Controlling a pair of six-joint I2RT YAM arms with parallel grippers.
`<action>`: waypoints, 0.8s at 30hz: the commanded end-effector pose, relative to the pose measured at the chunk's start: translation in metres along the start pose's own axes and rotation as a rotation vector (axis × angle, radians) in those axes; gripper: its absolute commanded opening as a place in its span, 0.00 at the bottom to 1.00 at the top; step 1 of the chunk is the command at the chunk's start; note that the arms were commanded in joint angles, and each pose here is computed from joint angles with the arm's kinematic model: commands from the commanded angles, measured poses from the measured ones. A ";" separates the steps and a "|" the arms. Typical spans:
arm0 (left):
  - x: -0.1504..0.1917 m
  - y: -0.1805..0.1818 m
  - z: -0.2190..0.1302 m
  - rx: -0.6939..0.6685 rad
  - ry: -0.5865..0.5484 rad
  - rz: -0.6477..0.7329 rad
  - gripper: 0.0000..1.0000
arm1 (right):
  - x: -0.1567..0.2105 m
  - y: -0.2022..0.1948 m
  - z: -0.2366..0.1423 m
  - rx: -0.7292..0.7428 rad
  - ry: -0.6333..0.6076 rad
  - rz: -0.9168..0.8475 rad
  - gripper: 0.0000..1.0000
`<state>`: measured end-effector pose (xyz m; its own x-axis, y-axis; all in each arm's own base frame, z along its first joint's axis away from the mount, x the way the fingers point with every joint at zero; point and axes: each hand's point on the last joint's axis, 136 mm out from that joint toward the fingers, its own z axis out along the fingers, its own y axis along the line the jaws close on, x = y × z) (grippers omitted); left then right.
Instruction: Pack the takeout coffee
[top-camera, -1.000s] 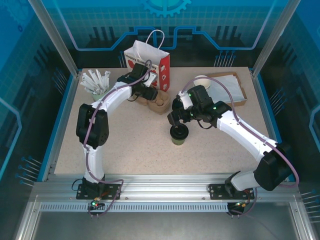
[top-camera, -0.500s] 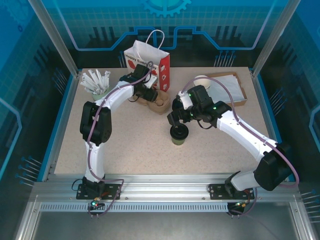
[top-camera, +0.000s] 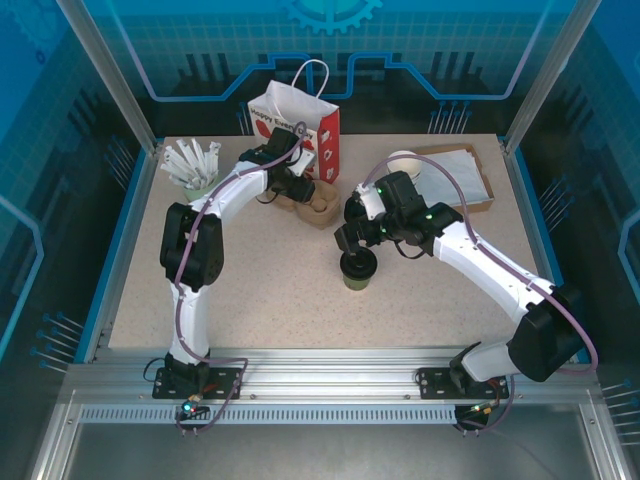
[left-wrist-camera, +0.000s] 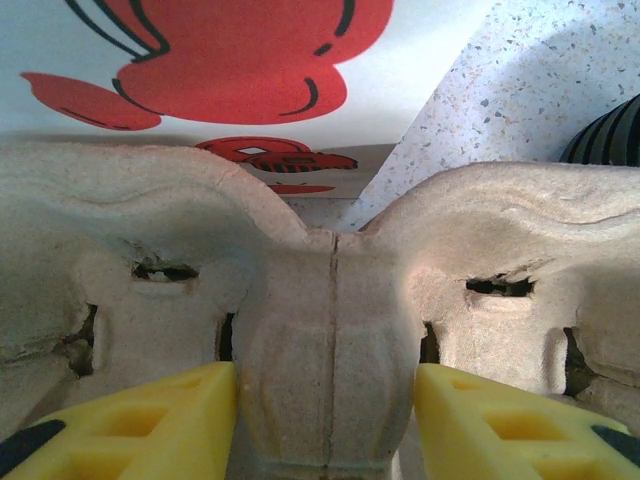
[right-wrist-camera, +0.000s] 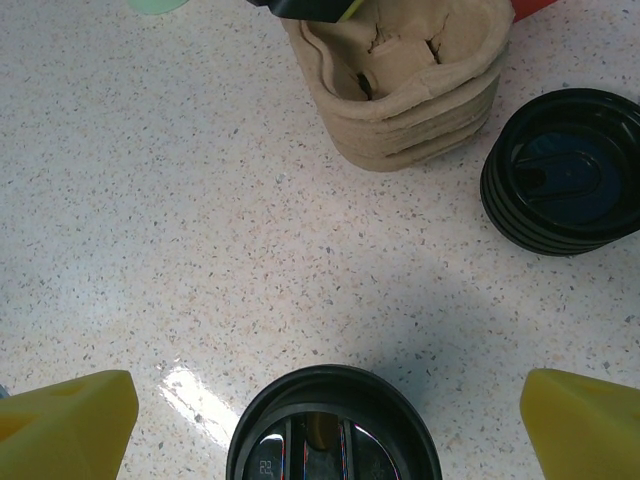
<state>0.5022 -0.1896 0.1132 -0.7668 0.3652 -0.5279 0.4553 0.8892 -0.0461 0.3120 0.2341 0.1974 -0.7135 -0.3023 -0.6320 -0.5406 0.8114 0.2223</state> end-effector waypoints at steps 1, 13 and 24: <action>-0.011 0.001 -0.014 0.019 -0.025 0.003 0.49 | 0.002 -0.001 0.002 -0.012 0.002 0.020 0.99; -0.017 -0.001 -0.033 0.016 -0.059 0.001 0.44 | 0.003 -0.001 0.002 -0.015 0.002 0.023 1.00; -0.023 -0.004 -0.056 0.017 -0.118 -0.015 0.45 | -0.001 0.001 -0.003 -0.018 -0.010 0.020 0.99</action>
<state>0.4992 -0.1894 0.1514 -0.7309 0.3440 -0.5894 0.4541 0.8899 -0.0437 0.3112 0.2340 0.1957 -0.7198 -0.2975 -0.6272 -0.5353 0.8132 0.2286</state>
